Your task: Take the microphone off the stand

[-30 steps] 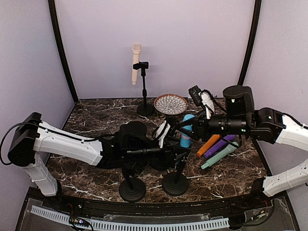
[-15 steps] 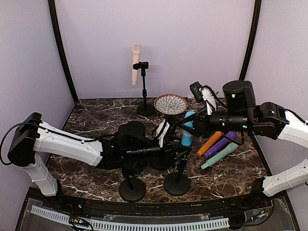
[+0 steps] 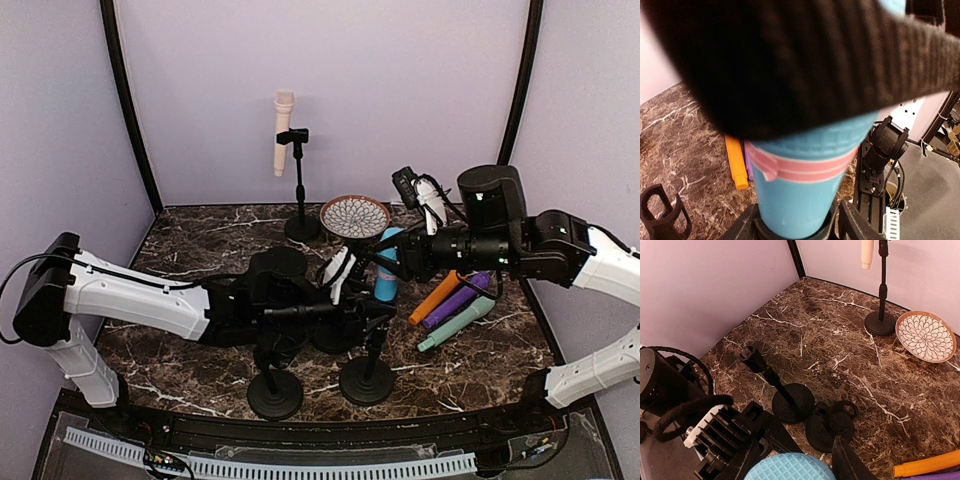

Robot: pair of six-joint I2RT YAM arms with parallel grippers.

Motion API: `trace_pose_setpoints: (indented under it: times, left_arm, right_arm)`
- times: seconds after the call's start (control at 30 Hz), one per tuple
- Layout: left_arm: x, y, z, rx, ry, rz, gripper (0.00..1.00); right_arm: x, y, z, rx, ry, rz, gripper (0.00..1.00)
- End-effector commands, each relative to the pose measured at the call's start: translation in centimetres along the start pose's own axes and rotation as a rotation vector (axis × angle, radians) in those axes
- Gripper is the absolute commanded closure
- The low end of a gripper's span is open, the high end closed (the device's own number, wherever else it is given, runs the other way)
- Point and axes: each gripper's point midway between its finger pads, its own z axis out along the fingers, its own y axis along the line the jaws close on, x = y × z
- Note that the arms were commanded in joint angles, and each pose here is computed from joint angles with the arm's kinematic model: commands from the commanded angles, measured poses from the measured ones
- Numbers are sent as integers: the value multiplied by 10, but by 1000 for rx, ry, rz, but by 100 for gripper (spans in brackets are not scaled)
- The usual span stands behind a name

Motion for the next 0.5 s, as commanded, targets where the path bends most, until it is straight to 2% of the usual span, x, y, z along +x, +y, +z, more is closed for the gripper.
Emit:
trace_pose_setpoints:
  times: [0.0,0.17,0.23,0.47]
  left_arm:
    - [52,1,-13,-38,258,12,41]
    - [20,-2,-17,-59,199,4,20]
    - [10,-2,-22,-70,175,1,15]
    - [-2,-5,-37,-151,145,6,13]
  right_arm:
    - [-76,7,-26,-36,-309,35,100]
    - [-62,-1,-22,-2,-290,52,100]
    - [-58,-3,-21,4,-284,54,100]
    - [-42,-7,-8,71,-251,67,100]
